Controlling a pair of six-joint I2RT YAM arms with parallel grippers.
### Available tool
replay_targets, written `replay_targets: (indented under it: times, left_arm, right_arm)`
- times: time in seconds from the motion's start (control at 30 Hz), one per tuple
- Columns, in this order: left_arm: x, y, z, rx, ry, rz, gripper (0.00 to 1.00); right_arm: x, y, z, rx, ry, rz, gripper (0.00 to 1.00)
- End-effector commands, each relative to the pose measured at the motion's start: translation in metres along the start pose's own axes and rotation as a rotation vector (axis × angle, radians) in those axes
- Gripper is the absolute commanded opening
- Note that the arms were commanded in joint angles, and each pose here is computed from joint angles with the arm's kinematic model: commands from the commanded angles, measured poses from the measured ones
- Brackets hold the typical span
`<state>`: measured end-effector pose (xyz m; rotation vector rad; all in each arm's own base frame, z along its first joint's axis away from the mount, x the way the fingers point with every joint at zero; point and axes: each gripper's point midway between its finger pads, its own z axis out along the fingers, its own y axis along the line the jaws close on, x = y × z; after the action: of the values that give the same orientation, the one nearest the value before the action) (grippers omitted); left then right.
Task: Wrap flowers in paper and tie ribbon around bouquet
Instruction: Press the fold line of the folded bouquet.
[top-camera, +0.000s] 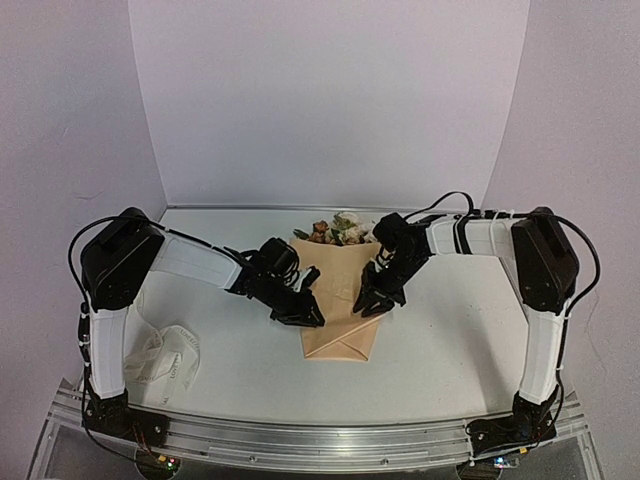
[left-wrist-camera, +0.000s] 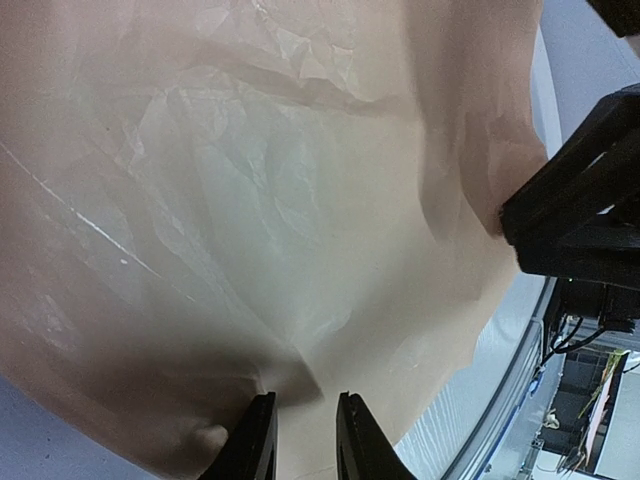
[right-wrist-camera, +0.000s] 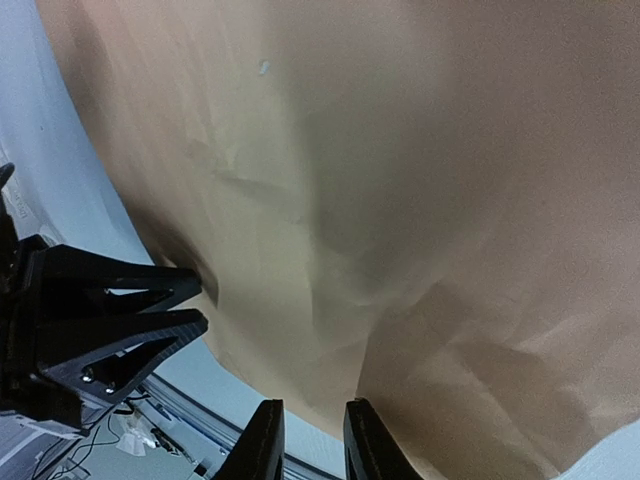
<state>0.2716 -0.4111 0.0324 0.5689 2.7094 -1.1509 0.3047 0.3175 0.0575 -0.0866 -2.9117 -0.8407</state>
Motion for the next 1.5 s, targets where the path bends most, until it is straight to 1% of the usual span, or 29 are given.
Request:
replay_targets:
  times: [0.0,0.13,0.4,0.83,0.93,1.07,1.17,1.37,1.47]
  left_arm:
    - [-0.009,-0.024,-0.019,0.054,-0.034,0.052,0.23]
    - [0.001,-0.035,-0.028,0.1,-0.014,0.08,0.23]
    - [0.045,-0.037,-0.022,0.171,0.122,0.087,0.2]
    - [0.084,-0.006,-0.009,0.113,0.231,0.011,0.2]
    - [0.08,-0.007,-0.009,0.108,0.222,0.011,0.2]
    - [0.053,-0.025,-0.019,0.138,0.157,0.034,0.23]
    - [0.029,-0.029,-0.029,0.171,0.097,0.022,0.23]
    - [-0.006,-0.005,-0.033,0.2,0.029,-0.041,0.23]
    - [-0.013,0.004,-0.029,0.209,0.028,-0.071,0.23]
  right_arm:
    - [0.002,-0.01,0.018,0.012,0.01,0.028,0.22]
    - [0.004,-0.022,0.026,0.043,0.016,0.031,0.22]
    - [-0.001,-0.028,0.029,0.072,-0.002,0.022,0.22]
    - [-0.003,-0.038,0.032,0.125,-0.003,0.006,0.22]
    - [-0.003,-0.038,0.031,0.132,-0.005,-0.003,0.22]
    - [-0.001,-0.036,0.025,0.138,-0.008,-0.023,0.22]
    - [0.0,-0.031,0.018,0.145,-0.01,-0.056,0.22]
    - [0.001,-0.022,0.012,0.155,-0.006,-0.103,0.23]
    - [0.004,-0.019,0.009,0.167,-0.002,-0.13,0.23]
